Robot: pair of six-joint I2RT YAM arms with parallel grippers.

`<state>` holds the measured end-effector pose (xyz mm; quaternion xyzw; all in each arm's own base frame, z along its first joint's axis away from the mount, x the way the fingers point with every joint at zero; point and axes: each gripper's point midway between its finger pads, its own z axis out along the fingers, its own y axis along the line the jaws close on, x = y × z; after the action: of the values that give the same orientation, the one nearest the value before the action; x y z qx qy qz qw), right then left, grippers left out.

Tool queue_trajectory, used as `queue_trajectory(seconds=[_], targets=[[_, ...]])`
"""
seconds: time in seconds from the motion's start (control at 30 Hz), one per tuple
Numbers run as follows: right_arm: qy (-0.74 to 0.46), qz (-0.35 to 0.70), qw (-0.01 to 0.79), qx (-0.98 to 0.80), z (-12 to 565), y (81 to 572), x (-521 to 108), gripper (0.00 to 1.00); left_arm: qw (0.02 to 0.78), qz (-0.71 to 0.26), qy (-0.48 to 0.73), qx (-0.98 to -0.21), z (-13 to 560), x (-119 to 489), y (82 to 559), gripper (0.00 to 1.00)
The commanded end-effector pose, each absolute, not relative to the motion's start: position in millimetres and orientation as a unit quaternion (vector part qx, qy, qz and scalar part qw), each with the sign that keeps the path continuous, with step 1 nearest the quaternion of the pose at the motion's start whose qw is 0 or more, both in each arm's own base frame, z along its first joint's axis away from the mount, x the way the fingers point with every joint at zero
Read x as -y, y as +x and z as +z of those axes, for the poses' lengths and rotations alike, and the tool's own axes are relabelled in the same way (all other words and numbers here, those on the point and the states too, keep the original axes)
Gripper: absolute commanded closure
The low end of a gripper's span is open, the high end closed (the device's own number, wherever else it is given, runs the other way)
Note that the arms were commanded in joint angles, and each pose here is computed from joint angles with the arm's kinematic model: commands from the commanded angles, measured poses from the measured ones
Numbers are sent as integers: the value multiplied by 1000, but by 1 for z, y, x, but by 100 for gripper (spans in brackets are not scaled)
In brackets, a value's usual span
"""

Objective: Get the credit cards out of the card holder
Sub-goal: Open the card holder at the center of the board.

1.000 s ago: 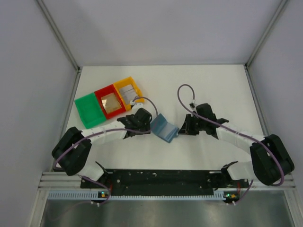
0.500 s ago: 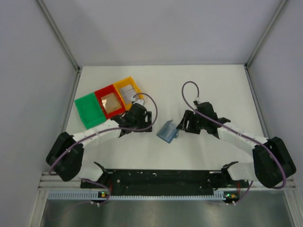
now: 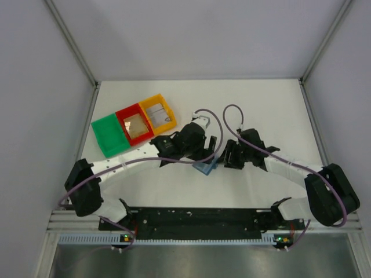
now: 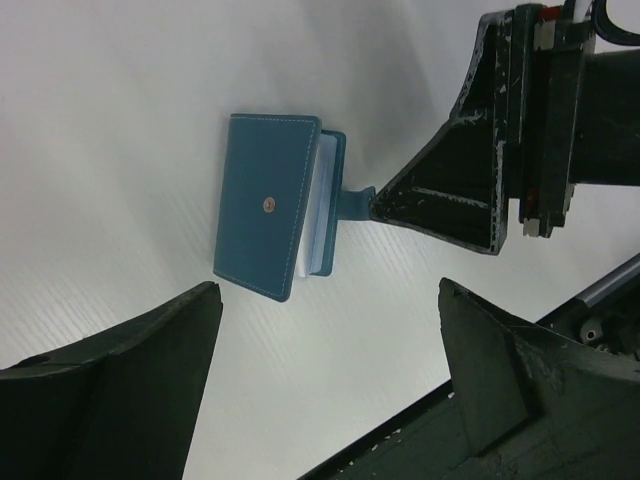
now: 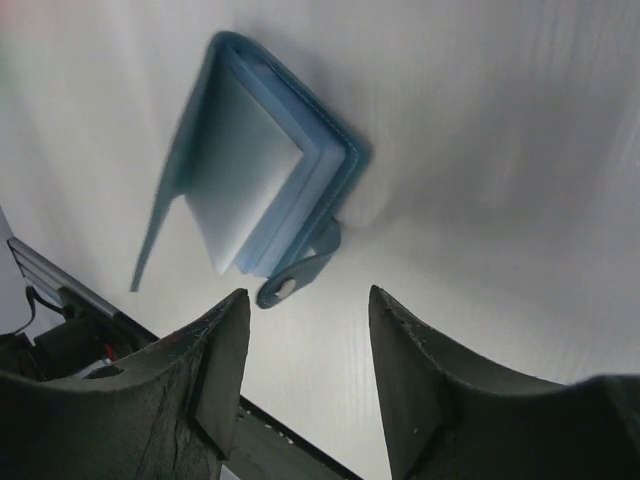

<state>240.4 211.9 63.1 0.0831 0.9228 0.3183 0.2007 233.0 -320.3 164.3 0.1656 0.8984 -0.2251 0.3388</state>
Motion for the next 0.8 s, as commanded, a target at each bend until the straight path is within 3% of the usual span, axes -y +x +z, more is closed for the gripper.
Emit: queue_trajectory(seconds=[0.0,0.1,0.33,0.53,0.77], targets=[[85,328,173,-925,45,228,-212,52,328,-185,195,-906,153,327,239,7],[86,332,169,-924,39,229,-214,55,321,-179,209,-906,146,334,242,8],[107,313,175,-928,32,227,-204,75,299,-166,217,-914,119,342,245,10],[112,296,184,-931,26,231,-198,99,297,-153,223,-916,105,352,254,11],[83,314,195,-925,39,234,-204,100,304,-61,204,-929,79,335,275,16]])
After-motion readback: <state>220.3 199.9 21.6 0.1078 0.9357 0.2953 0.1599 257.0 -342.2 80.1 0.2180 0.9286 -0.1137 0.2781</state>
